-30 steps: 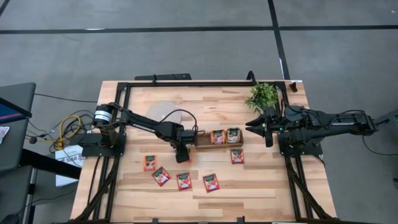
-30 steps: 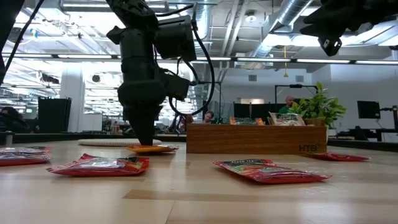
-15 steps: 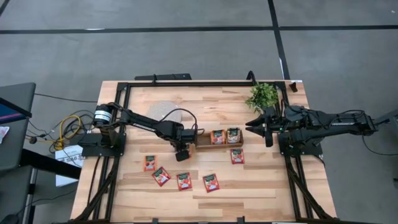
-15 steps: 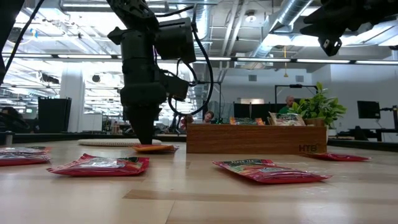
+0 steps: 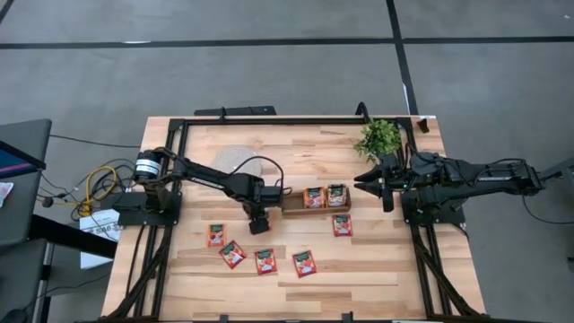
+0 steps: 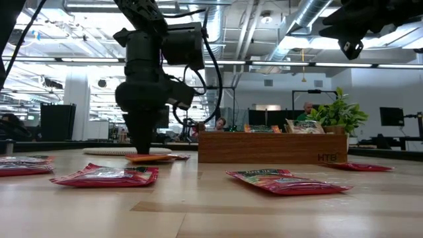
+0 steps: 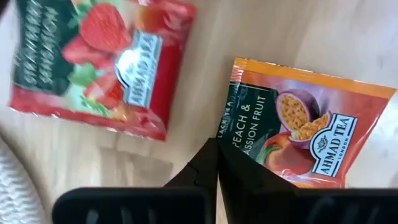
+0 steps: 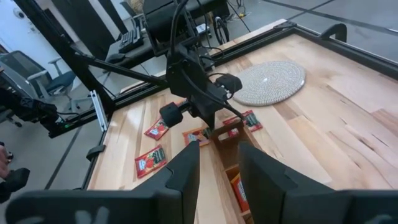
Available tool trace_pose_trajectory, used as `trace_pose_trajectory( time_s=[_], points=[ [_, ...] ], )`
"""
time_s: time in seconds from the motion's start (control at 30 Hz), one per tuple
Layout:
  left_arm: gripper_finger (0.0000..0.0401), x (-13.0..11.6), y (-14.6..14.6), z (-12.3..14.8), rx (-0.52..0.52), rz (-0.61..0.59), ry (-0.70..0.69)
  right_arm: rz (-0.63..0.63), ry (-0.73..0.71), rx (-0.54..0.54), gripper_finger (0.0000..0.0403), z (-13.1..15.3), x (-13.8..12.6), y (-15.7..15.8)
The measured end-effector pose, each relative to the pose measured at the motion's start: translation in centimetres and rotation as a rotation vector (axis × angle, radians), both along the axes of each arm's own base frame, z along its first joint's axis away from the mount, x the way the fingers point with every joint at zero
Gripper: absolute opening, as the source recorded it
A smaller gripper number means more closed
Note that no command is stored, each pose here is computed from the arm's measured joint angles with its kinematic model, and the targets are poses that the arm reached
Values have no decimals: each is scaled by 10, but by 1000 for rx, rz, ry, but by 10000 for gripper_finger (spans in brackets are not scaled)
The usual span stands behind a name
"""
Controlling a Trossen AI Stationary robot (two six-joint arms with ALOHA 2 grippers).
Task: Pick & Place Tea
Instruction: Put the orange tea bag into the middle section of the wooden organizer
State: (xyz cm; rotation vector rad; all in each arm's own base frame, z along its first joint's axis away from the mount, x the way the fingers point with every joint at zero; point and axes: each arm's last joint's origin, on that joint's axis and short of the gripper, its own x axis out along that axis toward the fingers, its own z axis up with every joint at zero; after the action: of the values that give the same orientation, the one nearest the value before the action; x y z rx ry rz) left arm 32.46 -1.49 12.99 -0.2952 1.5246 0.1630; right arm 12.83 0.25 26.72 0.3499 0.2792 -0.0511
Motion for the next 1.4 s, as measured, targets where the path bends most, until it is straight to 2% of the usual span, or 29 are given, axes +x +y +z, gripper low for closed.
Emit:
trace_pose_trajectory(
  time_s=[0.27, 0.37, 0.63, 0.77, 0.93, 1.13, 1.4],
  points=[
    [0, -12, -2, 15, -32, -8, 26, 0, 0, 0, 101, 0, 0, 0],
    [0, -12, -2, 25, -32, -10, -16, 0, 0, 0, 101, 0, 0, 0],
    [8, -12, -1, 25, -8, -7, -16, 0, 0, 0, 101, 0, 0, 0],
    [33, -12, 0, 25, -5, 23, -14, 0, 0, 0, 101, 0, 0, 0],
    [84, -13, 0, 26, -5, 61, -6, 0, 0, 0, 101, 0, 0, 0],
    [139, -19, 0, 26, -2, 127, 69, 0, 0, 0, 101, 0, 0, 0],
    [156, -16, 0, 26, -22, 183, 40, 0, 0, 0, 101, 0, 0, 0]
  ],
)
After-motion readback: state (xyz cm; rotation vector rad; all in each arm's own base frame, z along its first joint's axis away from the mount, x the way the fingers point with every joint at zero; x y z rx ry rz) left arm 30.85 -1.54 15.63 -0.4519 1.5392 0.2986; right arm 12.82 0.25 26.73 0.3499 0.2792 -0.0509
